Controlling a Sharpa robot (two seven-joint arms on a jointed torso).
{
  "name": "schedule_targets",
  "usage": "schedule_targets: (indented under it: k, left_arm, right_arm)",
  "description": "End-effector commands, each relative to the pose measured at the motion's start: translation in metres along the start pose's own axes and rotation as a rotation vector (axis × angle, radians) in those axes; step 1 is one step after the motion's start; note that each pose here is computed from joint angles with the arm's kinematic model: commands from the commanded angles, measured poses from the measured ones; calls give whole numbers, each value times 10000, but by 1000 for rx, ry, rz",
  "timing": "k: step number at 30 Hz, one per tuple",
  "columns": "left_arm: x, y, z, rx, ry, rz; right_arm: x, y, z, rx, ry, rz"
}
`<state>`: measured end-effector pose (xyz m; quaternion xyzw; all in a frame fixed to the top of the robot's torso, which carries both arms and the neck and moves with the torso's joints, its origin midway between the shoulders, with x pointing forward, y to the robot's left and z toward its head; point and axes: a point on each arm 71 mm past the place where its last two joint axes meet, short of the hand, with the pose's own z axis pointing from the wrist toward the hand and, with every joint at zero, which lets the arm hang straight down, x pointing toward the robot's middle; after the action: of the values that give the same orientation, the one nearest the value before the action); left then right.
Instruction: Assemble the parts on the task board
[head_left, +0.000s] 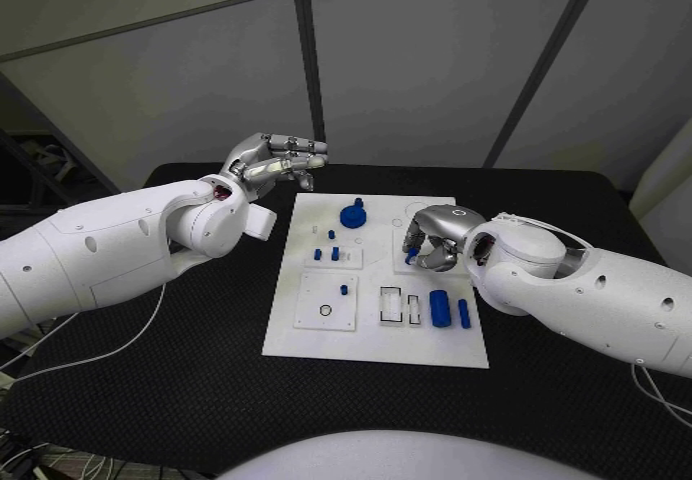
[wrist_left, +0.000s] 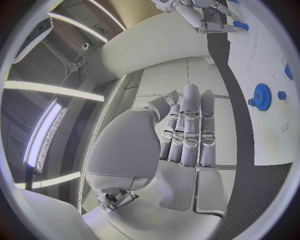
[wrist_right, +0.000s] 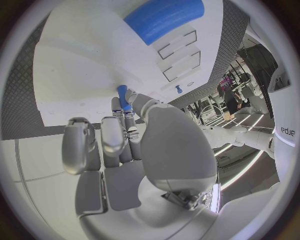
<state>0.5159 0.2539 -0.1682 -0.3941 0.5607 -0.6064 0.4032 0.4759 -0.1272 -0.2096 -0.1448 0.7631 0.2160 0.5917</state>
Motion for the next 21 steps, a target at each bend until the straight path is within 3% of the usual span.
schedule_targets:
  k: [1, 9, 16, 21]
  left_arm:
    - [11, -14, 5, 8, 11, -8]
    - [5, -12, 5, 7, 9, -8]
    - [4, -10, 7, 7, 9, -8]
    - [6, -6, 13, 7, 9, -8]
  right_arm:
    - [-25, 14, -4, -1, -27, -11]
    - [-83, 58, -56, -28, -99, 7]
    - [-190, 142, -232, -72, -188, 45]
    - [-257, 317, -343, -132, -222, 81]
